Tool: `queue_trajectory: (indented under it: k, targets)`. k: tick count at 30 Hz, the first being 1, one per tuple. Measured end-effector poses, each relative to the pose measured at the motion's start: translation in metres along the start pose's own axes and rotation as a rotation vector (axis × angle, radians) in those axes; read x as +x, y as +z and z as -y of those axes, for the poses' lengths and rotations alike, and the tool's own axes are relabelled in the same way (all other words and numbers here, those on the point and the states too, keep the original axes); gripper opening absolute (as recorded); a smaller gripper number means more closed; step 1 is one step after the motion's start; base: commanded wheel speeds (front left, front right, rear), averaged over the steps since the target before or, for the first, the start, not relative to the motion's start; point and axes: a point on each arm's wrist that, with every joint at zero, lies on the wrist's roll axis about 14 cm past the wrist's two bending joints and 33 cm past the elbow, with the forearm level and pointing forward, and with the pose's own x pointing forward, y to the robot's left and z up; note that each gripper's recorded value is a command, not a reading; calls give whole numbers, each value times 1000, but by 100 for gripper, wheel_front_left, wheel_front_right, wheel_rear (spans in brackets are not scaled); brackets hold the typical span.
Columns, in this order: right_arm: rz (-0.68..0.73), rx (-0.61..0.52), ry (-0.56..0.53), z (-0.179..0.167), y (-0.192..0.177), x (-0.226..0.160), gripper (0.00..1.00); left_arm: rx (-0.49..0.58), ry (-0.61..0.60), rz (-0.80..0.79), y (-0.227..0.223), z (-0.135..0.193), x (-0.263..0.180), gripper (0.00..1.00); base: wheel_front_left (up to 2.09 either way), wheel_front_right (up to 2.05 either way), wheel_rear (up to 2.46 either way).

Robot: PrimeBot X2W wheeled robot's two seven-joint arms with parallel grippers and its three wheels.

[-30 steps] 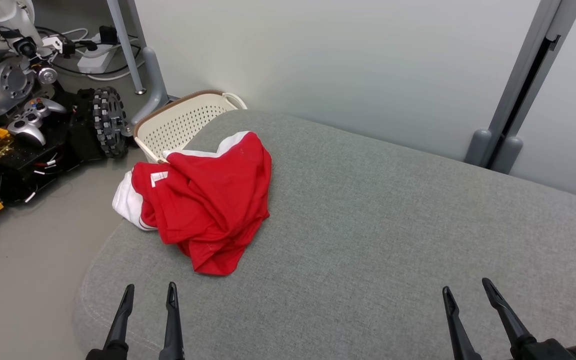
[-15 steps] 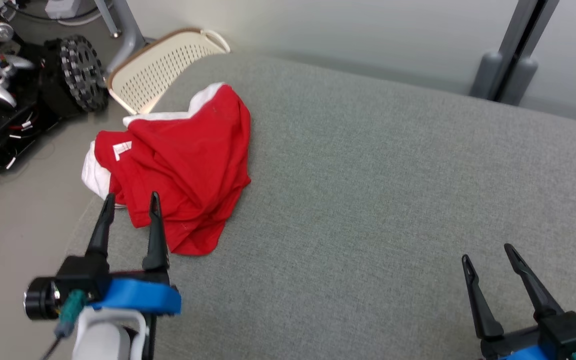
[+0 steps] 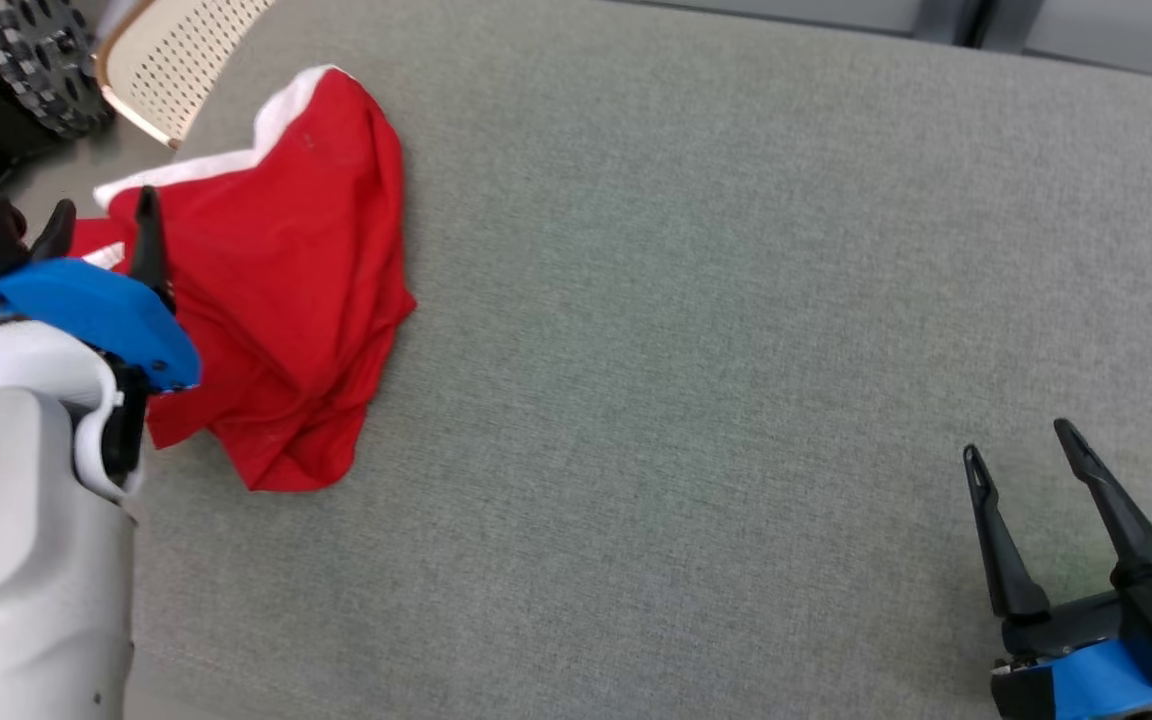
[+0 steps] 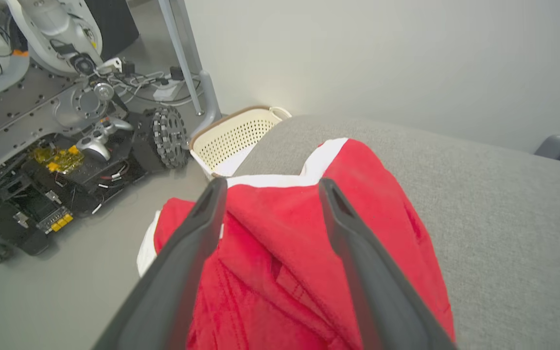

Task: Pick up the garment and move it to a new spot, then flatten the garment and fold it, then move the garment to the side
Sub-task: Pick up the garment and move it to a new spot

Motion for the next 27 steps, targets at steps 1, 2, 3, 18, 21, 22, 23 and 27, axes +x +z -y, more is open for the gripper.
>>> queue_trajectory:
  k: [1, 2, 3, 18, 21, 22, 23, 27]
  targets:
    - [-4, 0, -5, 2, -2, 0, 100, -3, 6, -51, -8, -2, 4, 100, 0, 0, 0]
    - [-8, 0, -13, 6, -4, 0, 100, -9, 12, -105, -18, -3, 8, 100, 0, 0, 0]
    - [-13, -2, -20, 9, -7, 0, 100, -15, 18, -158, -28, -5, 11, 100, 0, 0, 0]
    - [-45, -20, -61, 30, -23, -3, 100, -56, 6, -378, -78, 1, 25, 0, 0, 0, 0]
    - [-39, -23, -58, 30, -21, -1, 100, -52, -12, -296, -65, 6, 29, 0, 0, 0, 0]
    - [-38, -24, -56, 29, -21, -1, 100, -46, -17, -261, -58, 6, 29, 0, 0, 0, 0]
    - [-35, -24, -54, 27, -19, -1, 100, -44, -21, -228, -52, 7, 30, 0, 0, 0, 0]
    - [-13, -21, -50, 22, -7, -1, 100, -34, -43, -53, -11, 8, 28, 0, 0, 0, 0]
